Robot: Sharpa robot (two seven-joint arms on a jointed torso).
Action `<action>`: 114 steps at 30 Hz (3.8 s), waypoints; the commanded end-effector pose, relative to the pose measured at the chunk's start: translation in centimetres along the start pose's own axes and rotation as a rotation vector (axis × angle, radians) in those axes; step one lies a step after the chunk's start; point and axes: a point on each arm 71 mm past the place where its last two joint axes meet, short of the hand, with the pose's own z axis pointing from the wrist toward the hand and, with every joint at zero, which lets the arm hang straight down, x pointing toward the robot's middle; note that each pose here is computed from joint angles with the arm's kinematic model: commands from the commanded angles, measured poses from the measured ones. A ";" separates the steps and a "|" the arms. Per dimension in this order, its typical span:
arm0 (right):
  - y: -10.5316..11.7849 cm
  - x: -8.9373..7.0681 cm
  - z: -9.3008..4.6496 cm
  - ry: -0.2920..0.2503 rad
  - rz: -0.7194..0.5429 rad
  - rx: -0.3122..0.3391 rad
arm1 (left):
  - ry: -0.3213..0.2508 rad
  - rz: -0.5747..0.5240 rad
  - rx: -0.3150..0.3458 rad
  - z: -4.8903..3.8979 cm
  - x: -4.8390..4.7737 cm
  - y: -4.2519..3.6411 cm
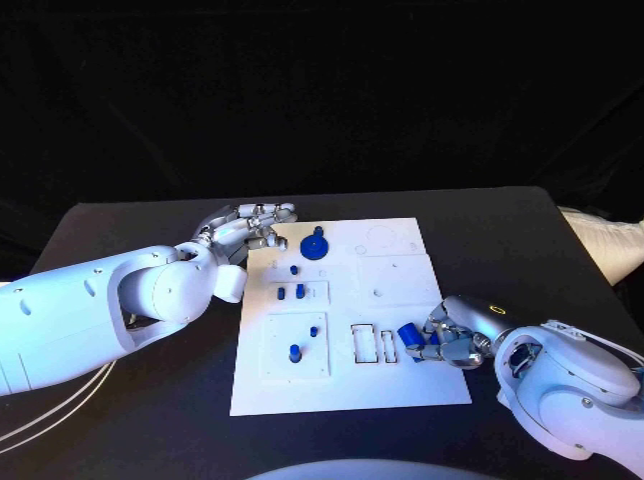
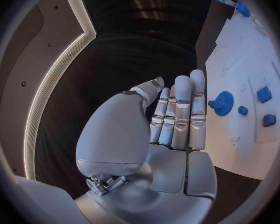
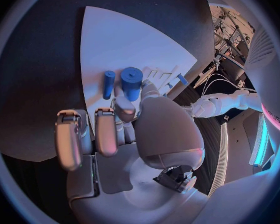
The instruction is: Assemble the parts on the task board
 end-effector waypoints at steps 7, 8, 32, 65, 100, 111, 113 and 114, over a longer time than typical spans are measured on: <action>0.0 1.1 0.9 0.035 -0.030 0.020 | 0.024 -0.005 0.006 -0.01 0.28 -0.04; 0.0 1.2 1.0 0.039 -0.027 0.022 | 0.024 -0.005 0.006 -0.01 0.28 -0.04; 2.2 0.3 -0.4 -0.042 0.208 -0.033 | 0.028 -0.006 0.005 -0.06 0.27 -0.01; 5.0 1.8 0.9 0.050 0.185 -0.081 | 0.031 -0.006 0.003 -0.01 0.44 0.03; 1.4 -1.1 -0.9 -0.054 0.149 -0.041 | 0.024 -0.005 0.003 -0.19 0.12 -0.04; -2.3 -3.2 -1.4 -0.108 0.002 0.017 | 0.028 -0.003 0.004 -0.15 0.22 -0.02; -2.6 -3.2 -1.3 -0.110 -0.014 0.024 | 0.030 -0.004 0.003 -0.14 0.26 -0.02; -2.7 -3.2 -1.3 -0.110 -0.021 0.027 | 0.031 -0.004 0.003 -0.13 0.28 -0.01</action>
